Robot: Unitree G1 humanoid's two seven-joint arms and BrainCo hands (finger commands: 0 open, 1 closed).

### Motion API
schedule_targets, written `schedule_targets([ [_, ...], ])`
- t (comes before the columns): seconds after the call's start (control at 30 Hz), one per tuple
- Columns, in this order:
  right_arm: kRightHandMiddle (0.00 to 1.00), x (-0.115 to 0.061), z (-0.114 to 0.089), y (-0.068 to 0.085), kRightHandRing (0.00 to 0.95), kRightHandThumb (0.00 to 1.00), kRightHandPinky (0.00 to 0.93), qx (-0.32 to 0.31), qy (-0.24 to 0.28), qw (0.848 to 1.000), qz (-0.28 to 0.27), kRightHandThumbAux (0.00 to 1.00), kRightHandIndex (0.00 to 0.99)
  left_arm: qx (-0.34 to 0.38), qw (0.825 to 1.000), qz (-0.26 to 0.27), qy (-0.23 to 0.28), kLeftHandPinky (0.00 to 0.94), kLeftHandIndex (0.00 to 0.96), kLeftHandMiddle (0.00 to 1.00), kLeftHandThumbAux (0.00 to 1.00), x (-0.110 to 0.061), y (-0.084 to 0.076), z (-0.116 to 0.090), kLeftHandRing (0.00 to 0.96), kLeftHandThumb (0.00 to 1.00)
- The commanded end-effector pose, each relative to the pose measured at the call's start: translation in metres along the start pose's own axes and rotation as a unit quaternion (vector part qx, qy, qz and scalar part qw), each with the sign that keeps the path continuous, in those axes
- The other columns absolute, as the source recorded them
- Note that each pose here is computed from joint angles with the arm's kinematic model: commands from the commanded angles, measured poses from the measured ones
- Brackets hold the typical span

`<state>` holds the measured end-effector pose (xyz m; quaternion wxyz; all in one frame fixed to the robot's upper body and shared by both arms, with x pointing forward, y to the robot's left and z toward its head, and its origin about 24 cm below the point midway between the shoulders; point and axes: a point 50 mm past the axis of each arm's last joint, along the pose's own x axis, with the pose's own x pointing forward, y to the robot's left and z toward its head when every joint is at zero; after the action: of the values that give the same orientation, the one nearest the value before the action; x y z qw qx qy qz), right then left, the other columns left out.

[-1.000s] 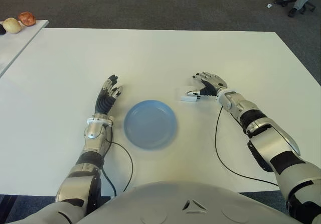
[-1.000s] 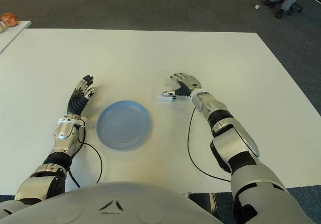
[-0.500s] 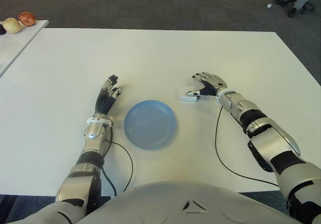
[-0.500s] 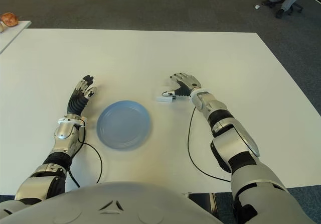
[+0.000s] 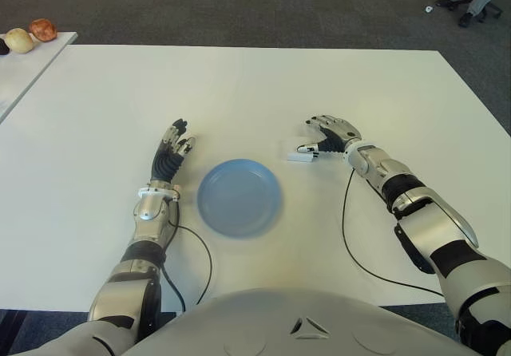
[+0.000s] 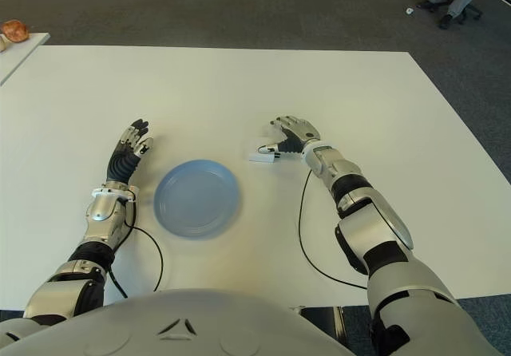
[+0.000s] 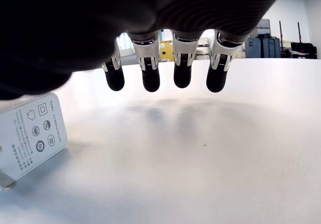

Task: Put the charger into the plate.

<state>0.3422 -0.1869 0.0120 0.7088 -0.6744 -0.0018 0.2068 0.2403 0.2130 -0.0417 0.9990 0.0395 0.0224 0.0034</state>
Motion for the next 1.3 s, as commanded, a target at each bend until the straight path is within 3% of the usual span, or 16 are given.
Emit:
schedule_targets([
  [0.03,0.0,-0.002,0.001,0.006,0.0,0.252,0.0,0.013,-0.004,1.0,0.003,0.192,0.0,-0.017,0.993,-0.004,0.113,0.051,0.095,0.101,0.519,-0.037,-0.008,-0.042,0.067,0.0],
  [0.5,0.0,-0.002,0.003,-0.011,0.0,0.225,0.0,0.049,-0.027,0.997,-0.059,0.25,0.0,-0.024,0.993,-0.009,0.111,0.055,0.092,0.108,0.527,-0.037,-0.009,-0.042,0.074,0.0],
  [0.83,0.0,-0.006,0.005,-0.032,0.0,0.224,0.0,0.066,-0.063,0.991,-0.095,0.269,0.0,-0.026,0.994,-0.01,0.105,0.066,0.095,0.109,0.525,-0.037,-0.009,-0.041,0.075,0.0],
  [1.3,0.0,-0.009,0.007,-0.036,0.0,0.229,0.0,0.064,-0.076,0.99,-0.101,0.249,0.0,-0.026,0.994,-0.011,0.11,0.055,0.096,0.114,0.513,-0.036,-0.009,-0.042,0.076,0.0],
])
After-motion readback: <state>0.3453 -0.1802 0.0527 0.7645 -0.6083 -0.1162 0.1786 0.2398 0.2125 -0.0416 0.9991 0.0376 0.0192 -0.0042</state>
